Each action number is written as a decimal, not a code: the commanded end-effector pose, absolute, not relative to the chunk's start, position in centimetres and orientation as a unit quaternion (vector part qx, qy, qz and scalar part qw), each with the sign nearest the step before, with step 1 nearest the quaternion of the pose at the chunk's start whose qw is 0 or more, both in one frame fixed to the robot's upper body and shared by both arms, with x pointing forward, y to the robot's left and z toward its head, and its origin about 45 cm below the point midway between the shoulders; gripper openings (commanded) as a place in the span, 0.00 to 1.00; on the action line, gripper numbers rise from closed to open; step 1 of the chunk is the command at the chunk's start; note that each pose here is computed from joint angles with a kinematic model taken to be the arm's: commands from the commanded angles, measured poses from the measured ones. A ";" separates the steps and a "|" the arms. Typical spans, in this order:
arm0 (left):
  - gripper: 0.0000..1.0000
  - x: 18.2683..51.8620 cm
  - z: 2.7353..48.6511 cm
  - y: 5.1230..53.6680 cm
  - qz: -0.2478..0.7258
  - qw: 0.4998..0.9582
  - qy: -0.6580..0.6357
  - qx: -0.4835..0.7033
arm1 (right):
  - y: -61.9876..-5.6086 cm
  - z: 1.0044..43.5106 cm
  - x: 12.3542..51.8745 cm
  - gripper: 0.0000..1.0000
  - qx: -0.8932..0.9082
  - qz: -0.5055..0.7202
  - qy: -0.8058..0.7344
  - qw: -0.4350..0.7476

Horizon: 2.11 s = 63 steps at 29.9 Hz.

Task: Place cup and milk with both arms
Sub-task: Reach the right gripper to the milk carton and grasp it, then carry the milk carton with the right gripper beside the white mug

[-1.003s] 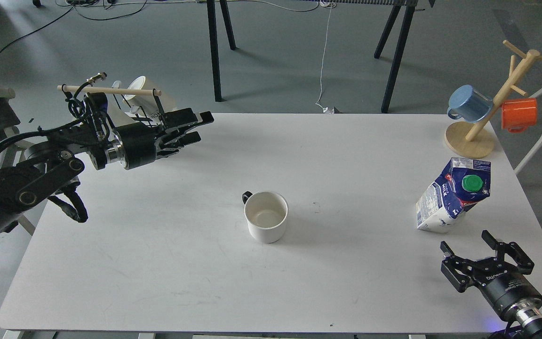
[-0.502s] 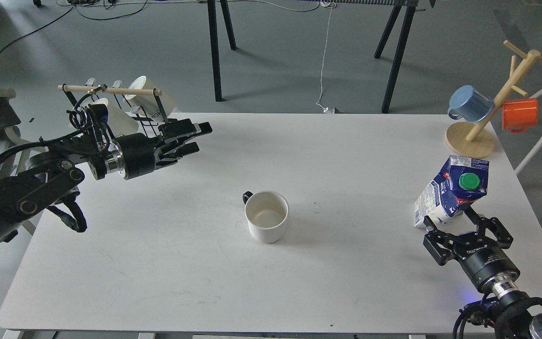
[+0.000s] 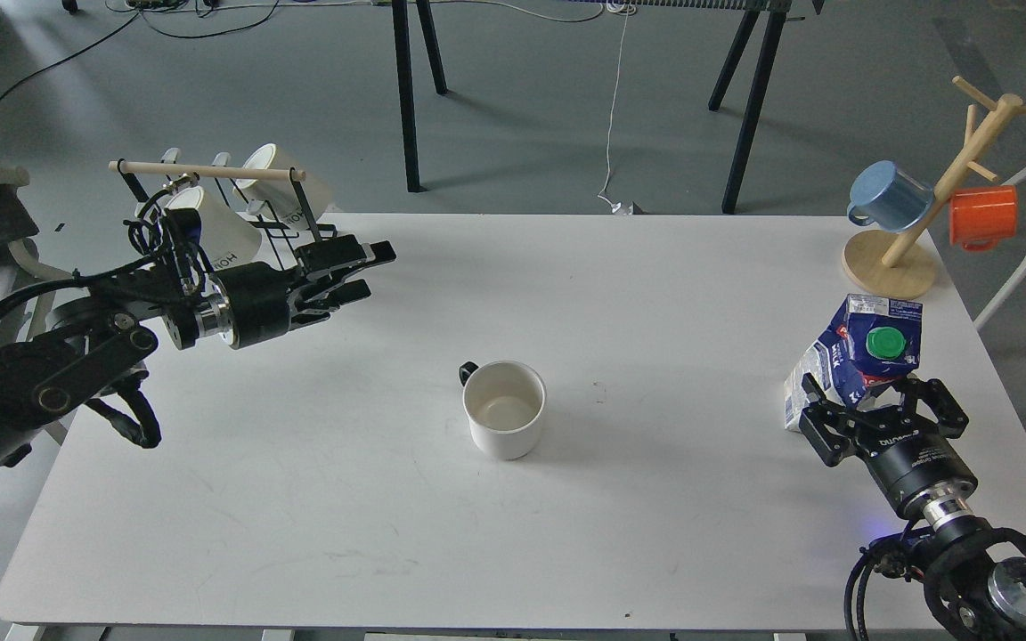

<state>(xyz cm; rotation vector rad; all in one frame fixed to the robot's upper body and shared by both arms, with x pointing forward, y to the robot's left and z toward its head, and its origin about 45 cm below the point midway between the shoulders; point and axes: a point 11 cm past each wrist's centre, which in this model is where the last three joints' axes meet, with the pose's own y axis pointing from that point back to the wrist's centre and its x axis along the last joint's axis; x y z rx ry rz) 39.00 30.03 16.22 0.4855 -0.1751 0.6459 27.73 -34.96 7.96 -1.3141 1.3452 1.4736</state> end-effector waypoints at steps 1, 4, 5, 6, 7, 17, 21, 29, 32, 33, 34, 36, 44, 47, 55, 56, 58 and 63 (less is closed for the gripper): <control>0.92 39.1 16.1 30.4 0.318 0.914 -0.084 0.239 | -34.5 7.7 27.7 0.44 -0.511 0.577 0.522 0.365; 0.92 39.1 16.0 30.7 0.321 0.912 -0.083 0.242 | -34.4 7.7 27.6 0.31 -0.512 0.578 0.521 0.365; 0.92 39.1 15.9 30.7 0.321 0.912 -0.082 0.242 | -34.4 7.7 27.7 0.31 -0.512 0.578 0.520 0.364; 0.92 39.1 15.9 30.4 0.320 0.913 -0.082 0.241 | -34.3 7.8 27.7 0.30 -0.513 0.579 0.518 0.365; 0.92 39.1 15.8 30.2 0.318 0.914 -0.081 0.239 | -34.1 7.8 27.7 0.30 -0.515 0.579 0.517 0.364; 0.92 39.2 15.5 30.7 0.325 0.910 -0.077 0.245 | -33.0 8.5 28.1 0.27 -0.523 0.583 0.501 0.369; 0.92 39.1 15.4 30.8 0.325 0.910 -0.077 0.246 | -30.6 10.0 29.1 0.27 -0.557 0.580 0.470 0.363; 0.92 39.0 15.1 30.8 0.324 0.910 -0.074 0.247 | -22.8 10.8 30.3 0.26 -0.608 0.594 0.401 0.342; 0.92 38.9 15.1 30.9 0.325 0.910 -0.074 0.248 | -20.5 10.5 29.8 0.26 -0.609 0.605 0.385 0.340; 0.92 38.9 15.1 30.9 0.325 0.910 -0.074 0.248 | -19.8 10.4 29.6 0.26 -0.613 0.607 0.380 0.335; 0.92 38.9 15.1 30.9 0.325 0.910 -0.074 0.248 | -18.7 10.3 29.3 0.26 -0.620 0.609 0.372 0.327; 0.92 38.9 15.1 30.9 0.325 0.909 -0.074 0.249 | -17.2 10.0 28.8 0.26 -0.623 0.615 0.362 0.320; 0.92 38.9 15.1 30.9 0.325 0.910 -0.074 0.248 | -15.8 9.0 27.6 0.27 -0.621 0.630 0.355 0.303; 0.92 38.9 15.0 30.9 0.324 0.910 -0.073 0.249 | -15.8 8.5 27.6 0.27 -0.618 0.631 0.360 0.299; 0.92 38.9 15.0 31.1 0.327 0.909 -0.072 0.250 | -14.7 7.5 27.0 0.28 -0.615 0.642 0.359 0.283; 0.92 38.9 15.0 31.1 0.327 0.908 -0.072 0.251 | -14.6 7.3 27.0 0.29 -0.614 0.643 0.360 0.283; 0.92 38.9 14.9 31.2 0.328 0.908 -0.072 0.251 | -14.6 7.3 27.0 0.29 -0.614 0.643 0.360 0.284; 0.92 38.9 14.9 31.2 0.328 0.908 -0.072 0.251 | -14.1 7.4 26.9 0.33 -0.612 0.646 0.356 0.285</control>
